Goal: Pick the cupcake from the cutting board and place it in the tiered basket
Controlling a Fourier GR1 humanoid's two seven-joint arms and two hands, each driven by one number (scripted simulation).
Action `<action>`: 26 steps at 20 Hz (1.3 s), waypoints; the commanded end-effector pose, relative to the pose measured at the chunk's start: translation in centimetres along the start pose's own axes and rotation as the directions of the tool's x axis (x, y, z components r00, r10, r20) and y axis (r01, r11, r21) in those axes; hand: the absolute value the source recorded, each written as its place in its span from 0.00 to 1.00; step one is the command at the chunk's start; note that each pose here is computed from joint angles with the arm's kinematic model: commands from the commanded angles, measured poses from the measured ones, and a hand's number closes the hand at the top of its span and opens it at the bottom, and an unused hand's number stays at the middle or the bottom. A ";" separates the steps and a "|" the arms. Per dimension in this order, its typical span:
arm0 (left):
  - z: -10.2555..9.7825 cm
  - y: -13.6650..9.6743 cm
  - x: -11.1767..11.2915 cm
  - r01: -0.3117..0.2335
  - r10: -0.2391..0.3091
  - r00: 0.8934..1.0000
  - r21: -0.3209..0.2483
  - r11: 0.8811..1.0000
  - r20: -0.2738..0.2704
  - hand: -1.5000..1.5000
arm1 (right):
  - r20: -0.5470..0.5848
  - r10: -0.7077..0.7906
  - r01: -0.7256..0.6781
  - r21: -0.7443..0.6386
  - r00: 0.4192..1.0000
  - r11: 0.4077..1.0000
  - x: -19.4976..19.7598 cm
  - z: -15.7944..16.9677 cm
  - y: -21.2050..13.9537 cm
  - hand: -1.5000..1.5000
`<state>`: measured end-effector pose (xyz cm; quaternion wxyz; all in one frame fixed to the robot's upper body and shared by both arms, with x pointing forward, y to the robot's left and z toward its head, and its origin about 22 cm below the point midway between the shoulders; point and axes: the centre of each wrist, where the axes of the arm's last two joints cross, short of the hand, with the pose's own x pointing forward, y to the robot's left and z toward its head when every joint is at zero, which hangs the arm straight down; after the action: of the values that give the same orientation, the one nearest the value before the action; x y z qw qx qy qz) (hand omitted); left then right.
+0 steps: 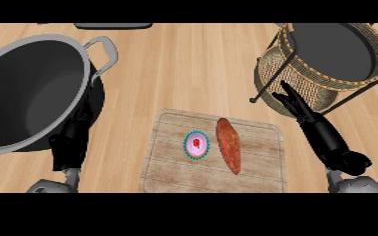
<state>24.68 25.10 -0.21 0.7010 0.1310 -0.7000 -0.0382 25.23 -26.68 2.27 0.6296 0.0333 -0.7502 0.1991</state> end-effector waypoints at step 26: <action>-0.9 -1.7 -0.7 -0.120 0.114 0.993 -0.295 0.948 -0.038 0.50 | -0.391 0.660 -0.672 0.128 0.641 0.729 8.1 -13.7 19.3 0.00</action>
<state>25.75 23.68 -0.84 0.7097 -0.0159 -0.6971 -0.1007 30.09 -3.13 6.72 0.6578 -0.2257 -0.6523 0.3014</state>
